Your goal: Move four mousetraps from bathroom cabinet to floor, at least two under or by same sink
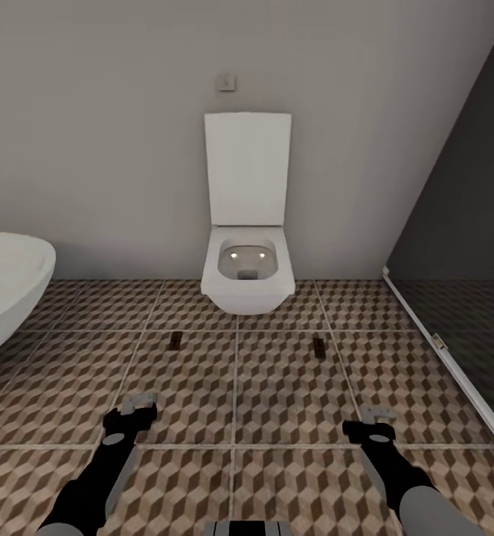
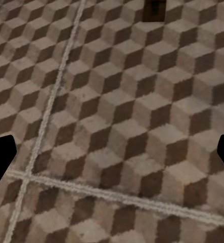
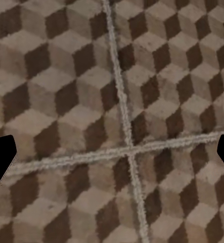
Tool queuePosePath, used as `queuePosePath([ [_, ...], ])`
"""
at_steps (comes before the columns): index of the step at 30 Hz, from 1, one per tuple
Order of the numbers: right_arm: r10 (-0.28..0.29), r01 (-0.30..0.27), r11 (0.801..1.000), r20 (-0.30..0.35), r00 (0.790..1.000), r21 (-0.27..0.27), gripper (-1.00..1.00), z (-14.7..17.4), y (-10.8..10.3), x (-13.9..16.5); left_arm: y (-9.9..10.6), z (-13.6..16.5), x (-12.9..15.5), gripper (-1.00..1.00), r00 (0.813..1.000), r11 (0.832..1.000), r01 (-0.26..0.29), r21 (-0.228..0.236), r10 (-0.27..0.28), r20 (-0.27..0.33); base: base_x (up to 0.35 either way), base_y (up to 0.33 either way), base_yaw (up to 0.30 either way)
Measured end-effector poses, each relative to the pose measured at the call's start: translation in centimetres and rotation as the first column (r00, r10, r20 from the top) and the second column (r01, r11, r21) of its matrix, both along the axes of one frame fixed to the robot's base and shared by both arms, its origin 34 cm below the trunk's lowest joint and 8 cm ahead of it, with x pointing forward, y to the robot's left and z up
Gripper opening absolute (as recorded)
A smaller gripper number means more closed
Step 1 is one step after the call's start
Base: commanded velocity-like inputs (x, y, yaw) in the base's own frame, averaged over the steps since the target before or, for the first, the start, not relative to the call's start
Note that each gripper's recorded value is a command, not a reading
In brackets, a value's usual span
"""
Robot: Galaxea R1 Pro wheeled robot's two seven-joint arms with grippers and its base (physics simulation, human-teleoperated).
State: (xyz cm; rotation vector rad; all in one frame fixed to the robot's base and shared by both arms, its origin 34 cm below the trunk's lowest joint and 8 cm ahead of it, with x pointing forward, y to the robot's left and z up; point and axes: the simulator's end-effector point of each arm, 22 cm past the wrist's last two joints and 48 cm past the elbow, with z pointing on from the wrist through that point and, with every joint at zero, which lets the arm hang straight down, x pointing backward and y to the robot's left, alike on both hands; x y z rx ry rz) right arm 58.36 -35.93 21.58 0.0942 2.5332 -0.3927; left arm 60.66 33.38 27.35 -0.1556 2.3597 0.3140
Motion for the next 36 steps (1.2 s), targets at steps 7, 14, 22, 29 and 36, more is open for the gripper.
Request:
queuePosePath([
  [7, 0.001, -0.001, 1.0, 0.03, 1.0, 0.0, 1.0, 1.5, 0.1, 0.8, 0.0, 1.6, 0.6, 1.0, 1.0, 1.0, 0.0, 0.001, 0.0, 0.029, 0.0, 0.0, 0.0],
  [14, 0.003, -0.003, 1.0, 0.064, 0.998, -0.002, 1.0, 3.1, 0.1, 1.7, 0.1, 3.2, 1.2, 1.0, 0.998, 1.0, -0.001, 0.002, 0.0, 0.057, 0.0, 0.0, 0.0],
  [22, 0.004, -0.003, 1.0, 0.106, 0.994, -0.006, 1.0, 5.1, -0.1, 2.6, 0.1, 4.8, 1.6, 1.0, 0.997, 1.0, -0.003, 0.001, 0.003, 0.083, 0.0, 0.0, 0.0],
  [29, 0.008, -0.007, 1.0, 0.154, 0.988, -0.012, 1.0, 6.9, -0.3, 3.5, 0.2, 6.2, 1.9, 1.0, 0.995, 1.0, -0.007, 0.0, 0.007, 0.104, 0.0, 0.0, 0.0],
  [36, 0.013, -0.011, 1.0, 0.196, 0.981, -0.014, 1.0, 8.6, -0.3, 4.2, 0.3, 7.7, 2.3, 1.0, 0.992, 1.0, -0.008, 0.002, 0.008, 0.125, 0.0, 0.0, 0.0],
])
